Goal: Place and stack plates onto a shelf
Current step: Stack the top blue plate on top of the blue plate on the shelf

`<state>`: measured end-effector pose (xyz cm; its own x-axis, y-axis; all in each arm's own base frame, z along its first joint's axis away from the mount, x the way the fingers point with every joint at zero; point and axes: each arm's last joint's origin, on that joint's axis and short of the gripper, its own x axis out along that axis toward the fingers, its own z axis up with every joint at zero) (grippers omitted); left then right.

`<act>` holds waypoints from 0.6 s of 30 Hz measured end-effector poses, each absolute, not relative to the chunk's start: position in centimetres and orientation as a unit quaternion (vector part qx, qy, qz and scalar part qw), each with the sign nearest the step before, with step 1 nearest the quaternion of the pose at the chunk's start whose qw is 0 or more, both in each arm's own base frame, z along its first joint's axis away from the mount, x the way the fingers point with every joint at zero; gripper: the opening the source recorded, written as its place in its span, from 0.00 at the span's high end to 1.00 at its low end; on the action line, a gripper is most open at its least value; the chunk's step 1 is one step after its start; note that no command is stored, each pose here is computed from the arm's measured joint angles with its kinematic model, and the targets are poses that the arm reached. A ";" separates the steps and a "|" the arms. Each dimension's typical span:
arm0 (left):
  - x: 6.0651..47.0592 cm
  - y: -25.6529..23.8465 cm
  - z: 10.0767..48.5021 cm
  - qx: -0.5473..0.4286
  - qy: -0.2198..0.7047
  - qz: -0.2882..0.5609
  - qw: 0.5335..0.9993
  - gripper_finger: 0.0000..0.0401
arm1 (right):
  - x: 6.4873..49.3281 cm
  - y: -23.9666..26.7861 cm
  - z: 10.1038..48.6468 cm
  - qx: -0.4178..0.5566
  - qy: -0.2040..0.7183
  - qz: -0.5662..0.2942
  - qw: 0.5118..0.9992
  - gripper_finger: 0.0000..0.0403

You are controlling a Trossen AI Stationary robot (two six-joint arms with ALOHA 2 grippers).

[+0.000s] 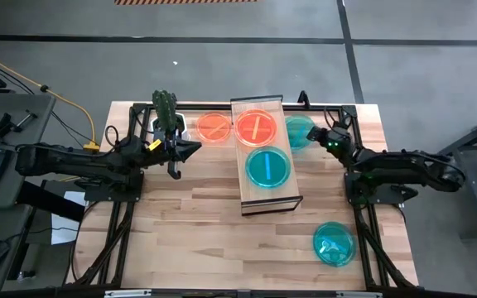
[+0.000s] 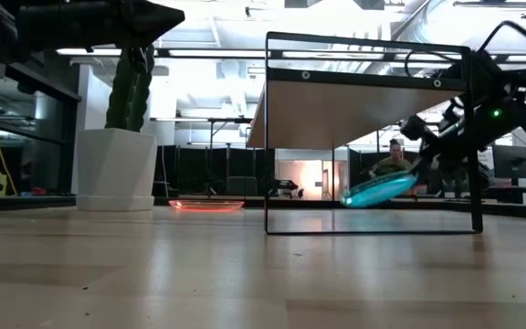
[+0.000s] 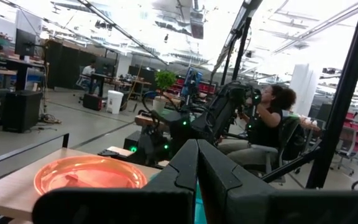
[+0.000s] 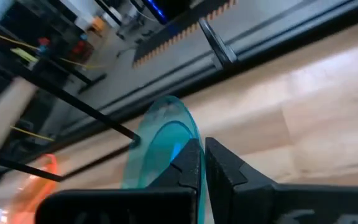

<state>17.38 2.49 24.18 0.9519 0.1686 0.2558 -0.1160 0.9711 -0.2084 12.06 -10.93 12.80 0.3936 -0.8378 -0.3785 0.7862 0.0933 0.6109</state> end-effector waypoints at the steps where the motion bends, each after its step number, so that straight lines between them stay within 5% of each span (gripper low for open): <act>1: 17.4 2.5 24.2 -0.096 -0.137 0.073 0.983 1.00 | 12.0 -10.9 13.0 0.388 -0.039 -0.547 0.741 1.00; 18: 17.4 2.5 24.2 -0.096 -0.137 0.072 0.983 1.00 | 9.3 -10.5 17.7 0.350 -0.199 -0.534 0.743 1.00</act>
<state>17.38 2.50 24.17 0.9523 0.1680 0.2549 -0.1155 0.9712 -0.2086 9.29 -10.46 17.67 0.3503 -0.9334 -0.0780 0.6550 0.1846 0.7327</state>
